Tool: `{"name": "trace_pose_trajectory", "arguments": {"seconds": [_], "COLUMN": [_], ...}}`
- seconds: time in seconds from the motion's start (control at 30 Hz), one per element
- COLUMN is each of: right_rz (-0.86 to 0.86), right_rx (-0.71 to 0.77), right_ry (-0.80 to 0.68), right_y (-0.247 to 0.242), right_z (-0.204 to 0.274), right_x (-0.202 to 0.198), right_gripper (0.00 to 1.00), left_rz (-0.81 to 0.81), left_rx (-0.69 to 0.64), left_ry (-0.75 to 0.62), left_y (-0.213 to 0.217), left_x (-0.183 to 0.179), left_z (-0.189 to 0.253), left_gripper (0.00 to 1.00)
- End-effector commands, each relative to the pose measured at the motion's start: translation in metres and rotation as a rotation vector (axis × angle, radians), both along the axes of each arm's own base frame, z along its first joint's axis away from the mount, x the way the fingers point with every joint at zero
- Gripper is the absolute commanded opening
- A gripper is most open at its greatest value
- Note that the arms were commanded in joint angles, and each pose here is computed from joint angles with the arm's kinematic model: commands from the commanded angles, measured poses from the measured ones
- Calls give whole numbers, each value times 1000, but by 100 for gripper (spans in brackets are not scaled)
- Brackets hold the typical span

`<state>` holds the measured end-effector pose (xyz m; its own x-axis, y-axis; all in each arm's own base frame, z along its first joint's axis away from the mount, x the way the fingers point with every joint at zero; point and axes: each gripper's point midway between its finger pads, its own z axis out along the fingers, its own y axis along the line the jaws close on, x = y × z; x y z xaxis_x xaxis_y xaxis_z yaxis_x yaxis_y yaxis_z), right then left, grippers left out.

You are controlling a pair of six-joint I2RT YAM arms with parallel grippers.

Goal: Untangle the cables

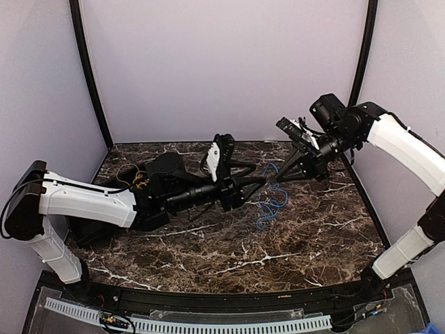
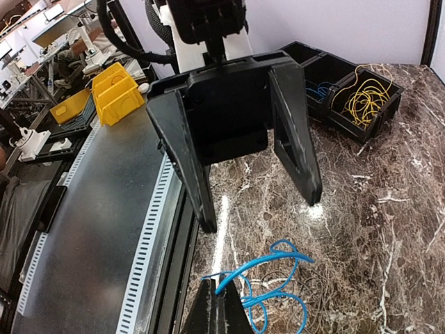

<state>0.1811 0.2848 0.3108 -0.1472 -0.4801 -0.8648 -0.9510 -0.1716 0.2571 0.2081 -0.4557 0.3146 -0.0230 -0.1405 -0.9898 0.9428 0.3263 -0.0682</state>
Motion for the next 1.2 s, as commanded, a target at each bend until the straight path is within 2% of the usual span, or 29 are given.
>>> {"name": "trace_pose_trajectory", "arguments": {"seconds": [0.0, 0.33, 0.53, 0.57, 0.6, 0.7, 0.8, 0.93, 1.17], "right_rz": [39, 64, 58, 52, 45, 18, -49, -173, -303], "right_rx": [6, -29, -37, -39, -44, -64, -68, -31, -44], "right_ry": [-9, 10, 13, 9, 0, -42, -84, -98, -118], "right_y": [2, 4, 7, 7, 8, 4, -9, -30, -49], "right_z": [-3, -17, -20, -19, -19, -21, -35, -47, -88], "right_x": [-9, -13, -8, -7, -5, 1, 9, 26, 49], "right_gripper": [0, 0, 0, 3, 12, 43, 55, 60, 63], "left_rz": [-89, 61, 84, 92, 109, 177, 273, 402, 718], "left_rx": [79, 114, 108, 102, 103, 86, 101, 166, 405], "left_ry": [11, 0, -12, -12, -7, 10, 41, 74, 118], "left_y": [-20, -25, -19, -17, -14, 1, 27, 70, 173], "left_x": [-9, 22, 24, 24, 27, 36, 47, 62, 91], "left_z": [-11, -12, -8, -5, -6, 3, 9, 12, -9], "left_gripper": [51, 31, 1, 0, 0, 0, 0, 0, 0]}}
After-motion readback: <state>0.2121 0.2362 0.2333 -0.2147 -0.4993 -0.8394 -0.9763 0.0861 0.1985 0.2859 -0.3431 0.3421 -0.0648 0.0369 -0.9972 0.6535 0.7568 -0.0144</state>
